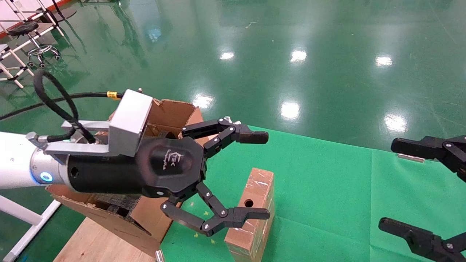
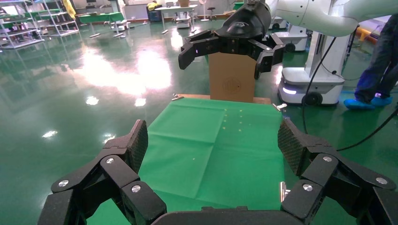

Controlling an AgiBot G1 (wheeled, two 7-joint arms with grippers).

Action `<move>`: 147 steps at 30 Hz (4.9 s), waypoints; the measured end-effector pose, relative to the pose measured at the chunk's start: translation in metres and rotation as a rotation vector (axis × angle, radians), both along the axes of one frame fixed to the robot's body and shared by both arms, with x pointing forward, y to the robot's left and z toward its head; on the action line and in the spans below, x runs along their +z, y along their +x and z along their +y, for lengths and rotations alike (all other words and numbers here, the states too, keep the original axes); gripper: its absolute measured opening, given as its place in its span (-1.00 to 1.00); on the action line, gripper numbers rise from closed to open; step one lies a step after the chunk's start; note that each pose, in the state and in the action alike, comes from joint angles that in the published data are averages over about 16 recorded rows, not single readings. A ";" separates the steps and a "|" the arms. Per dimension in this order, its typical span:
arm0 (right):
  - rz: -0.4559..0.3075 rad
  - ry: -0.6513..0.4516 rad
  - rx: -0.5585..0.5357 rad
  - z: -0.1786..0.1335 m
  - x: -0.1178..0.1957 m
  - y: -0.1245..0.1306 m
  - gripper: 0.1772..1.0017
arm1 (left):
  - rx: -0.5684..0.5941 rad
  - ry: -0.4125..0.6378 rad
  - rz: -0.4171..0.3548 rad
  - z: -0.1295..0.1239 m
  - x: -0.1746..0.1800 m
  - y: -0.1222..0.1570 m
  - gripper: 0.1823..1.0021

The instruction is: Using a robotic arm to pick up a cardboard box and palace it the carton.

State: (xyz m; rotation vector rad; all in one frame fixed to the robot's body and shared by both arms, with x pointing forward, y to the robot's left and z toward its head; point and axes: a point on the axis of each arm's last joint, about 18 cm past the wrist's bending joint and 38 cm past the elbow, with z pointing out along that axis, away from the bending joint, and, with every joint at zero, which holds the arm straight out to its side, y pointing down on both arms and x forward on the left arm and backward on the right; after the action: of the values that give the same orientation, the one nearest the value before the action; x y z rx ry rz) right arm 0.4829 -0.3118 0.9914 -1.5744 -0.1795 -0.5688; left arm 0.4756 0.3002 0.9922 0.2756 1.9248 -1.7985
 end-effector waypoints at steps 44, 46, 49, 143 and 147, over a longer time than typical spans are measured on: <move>0.000 0.000 0.000 0.000 0.000 0.000 0.60 | 0.117 0.210 0.255 -0.014 -0.006 0.020 1.00; 0.000 0.000 0.000 0.000 0.000 0.000 0.53 | 0.142 0.250 0.294 -0.017 -0.006 0.024 1.00; 0.000 0.000 0.000 0.000 0.000 0.000 0.36 | 0.179 0.305 0.344 -0.022 -0.005 0.029 1.00; 0.000 0.001 -0.001 0.000 0.000 0.000 0.34 | 0.861 0.642 0.873 -0.107 -0.008 0.086 0.27; 0.000 0.001 -0.001 0.000 0.000 0.000 0.55 | 0.861 0.642 0.873 -0.107 -0.008 0.085 0.05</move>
State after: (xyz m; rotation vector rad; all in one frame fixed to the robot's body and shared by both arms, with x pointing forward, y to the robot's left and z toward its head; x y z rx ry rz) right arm 0.4830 -0.3122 0.9914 -1.5742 -0.1778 -0.5696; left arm 0.5610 0.1934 0.9841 -1.1432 2.5366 -0.7011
